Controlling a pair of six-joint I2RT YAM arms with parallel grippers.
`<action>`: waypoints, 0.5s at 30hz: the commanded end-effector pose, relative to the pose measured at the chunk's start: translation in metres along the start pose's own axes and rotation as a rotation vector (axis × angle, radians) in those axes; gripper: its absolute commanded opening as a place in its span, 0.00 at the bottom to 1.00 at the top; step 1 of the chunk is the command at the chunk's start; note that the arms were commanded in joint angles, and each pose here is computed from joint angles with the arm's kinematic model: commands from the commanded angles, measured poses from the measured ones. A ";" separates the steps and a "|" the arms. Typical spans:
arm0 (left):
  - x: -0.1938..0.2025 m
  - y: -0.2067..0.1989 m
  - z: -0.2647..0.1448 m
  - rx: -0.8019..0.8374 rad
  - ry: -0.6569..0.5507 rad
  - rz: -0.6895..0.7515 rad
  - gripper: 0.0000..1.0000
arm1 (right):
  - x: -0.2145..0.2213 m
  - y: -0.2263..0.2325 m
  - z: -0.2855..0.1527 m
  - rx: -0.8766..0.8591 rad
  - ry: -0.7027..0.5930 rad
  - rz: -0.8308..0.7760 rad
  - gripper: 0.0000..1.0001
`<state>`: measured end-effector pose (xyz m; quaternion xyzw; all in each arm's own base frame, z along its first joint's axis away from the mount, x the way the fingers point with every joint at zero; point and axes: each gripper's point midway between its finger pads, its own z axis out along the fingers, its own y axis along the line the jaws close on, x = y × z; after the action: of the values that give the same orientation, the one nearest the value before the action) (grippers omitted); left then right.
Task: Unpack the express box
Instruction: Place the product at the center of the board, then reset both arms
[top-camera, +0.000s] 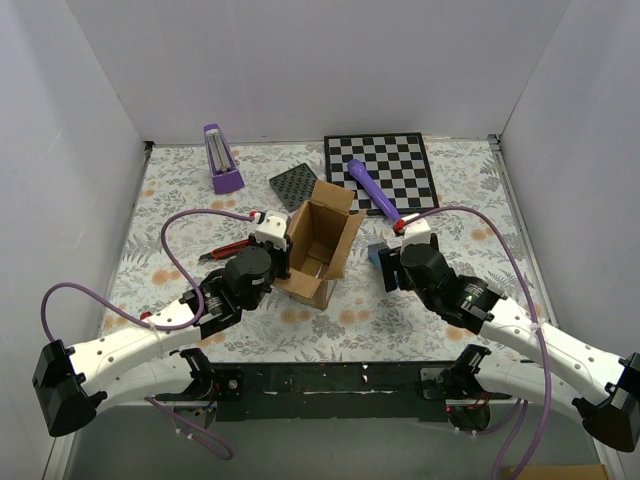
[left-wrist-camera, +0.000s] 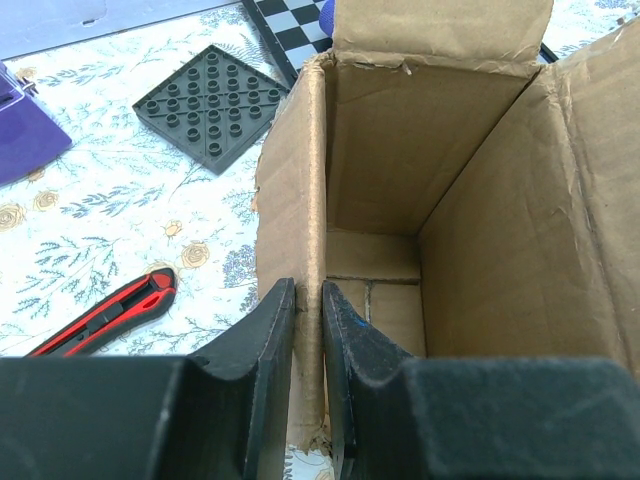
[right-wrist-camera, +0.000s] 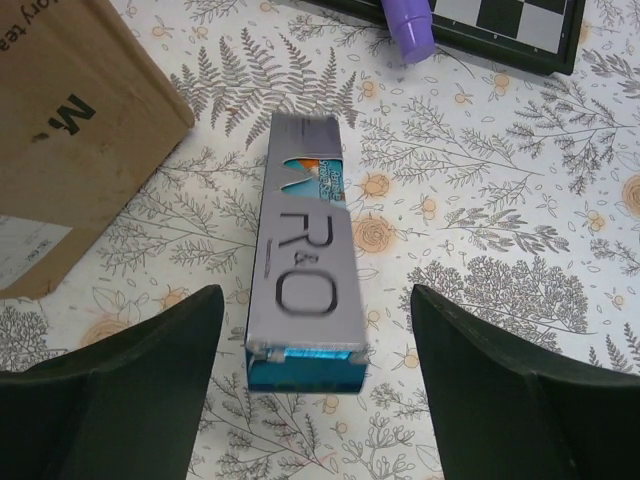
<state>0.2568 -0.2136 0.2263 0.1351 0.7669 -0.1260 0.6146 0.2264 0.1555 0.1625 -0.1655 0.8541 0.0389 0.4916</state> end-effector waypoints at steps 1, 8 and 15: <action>0.000 0.001 -0.004 0.000 0.006 -0.012 0.10 | -0.025 0.006 -0.015 -0.053 -0.066 0.103 0.89; -0.022 -0.001 -0.005 -0.001 -0.029 -0.045 0.44 | -0.079 0.003 -0.041 -0.081 -0.163 0.156 0.92; -0.088 0.013 -0.022 -0.059 -0.161 -0.151 0.72 | -0.106 -0.019 -0.060 -0.005 -0.241 0.179 0.94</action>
<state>0.2582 -0.2148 0.2537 0.1121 0.7604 -0.1421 0.6237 0.2263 0.1657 0.2534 -0.1200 0.8182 0.1199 0.5494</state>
